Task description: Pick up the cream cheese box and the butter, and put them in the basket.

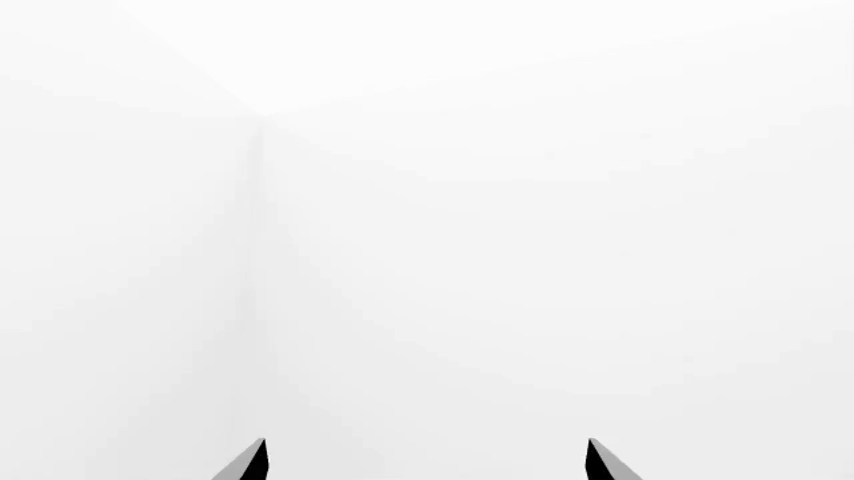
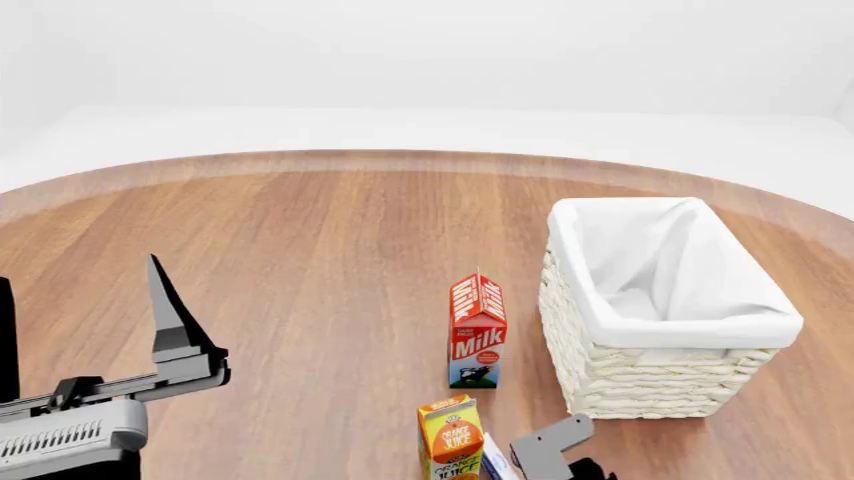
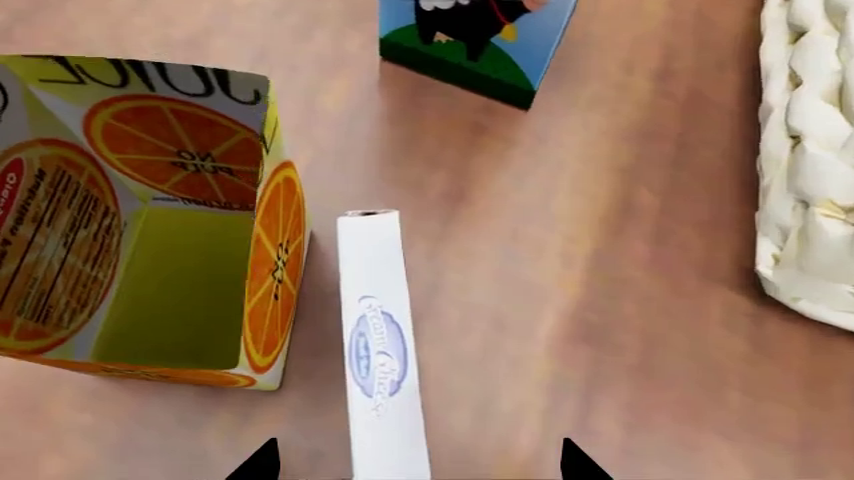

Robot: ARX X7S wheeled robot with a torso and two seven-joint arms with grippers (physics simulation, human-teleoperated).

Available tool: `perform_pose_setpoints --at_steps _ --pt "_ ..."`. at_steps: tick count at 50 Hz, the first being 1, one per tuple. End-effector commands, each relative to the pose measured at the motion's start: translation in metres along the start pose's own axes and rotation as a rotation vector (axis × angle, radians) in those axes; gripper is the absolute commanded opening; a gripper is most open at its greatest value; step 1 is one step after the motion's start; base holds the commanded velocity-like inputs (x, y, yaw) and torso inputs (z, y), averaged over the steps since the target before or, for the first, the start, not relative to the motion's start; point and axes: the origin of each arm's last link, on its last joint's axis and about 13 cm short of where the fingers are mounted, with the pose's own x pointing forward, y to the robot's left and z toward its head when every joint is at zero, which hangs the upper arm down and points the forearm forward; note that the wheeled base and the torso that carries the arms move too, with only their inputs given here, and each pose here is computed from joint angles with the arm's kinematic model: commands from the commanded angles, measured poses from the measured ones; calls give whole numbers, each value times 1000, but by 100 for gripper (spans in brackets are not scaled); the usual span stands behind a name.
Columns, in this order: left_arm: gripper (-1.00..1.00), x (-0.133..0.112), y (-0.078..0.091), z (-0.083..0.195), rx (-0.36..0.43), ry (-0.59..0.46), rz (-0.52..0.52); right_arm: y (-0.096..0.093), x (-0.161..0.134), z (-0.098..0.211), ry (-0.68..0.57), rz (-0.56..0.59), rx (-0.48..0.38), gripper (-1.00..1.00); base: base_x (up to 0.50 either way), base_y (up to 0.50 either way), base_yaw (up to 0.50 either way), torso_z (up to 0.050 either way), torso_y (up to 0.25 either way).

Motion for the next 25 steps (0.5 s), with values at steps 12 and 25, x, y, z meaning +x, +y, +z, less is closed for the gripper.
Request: perform_pose_setpoints --at_steps 12,25 --pt "100 2 2 -1 9 4 11 1 9 -1 7 10 7 100 0 0 0 0 0" --pt "100 1 1 -1 9 7 8 4 8 -2 -25 17 -90 -100 0 0 0 0 0"
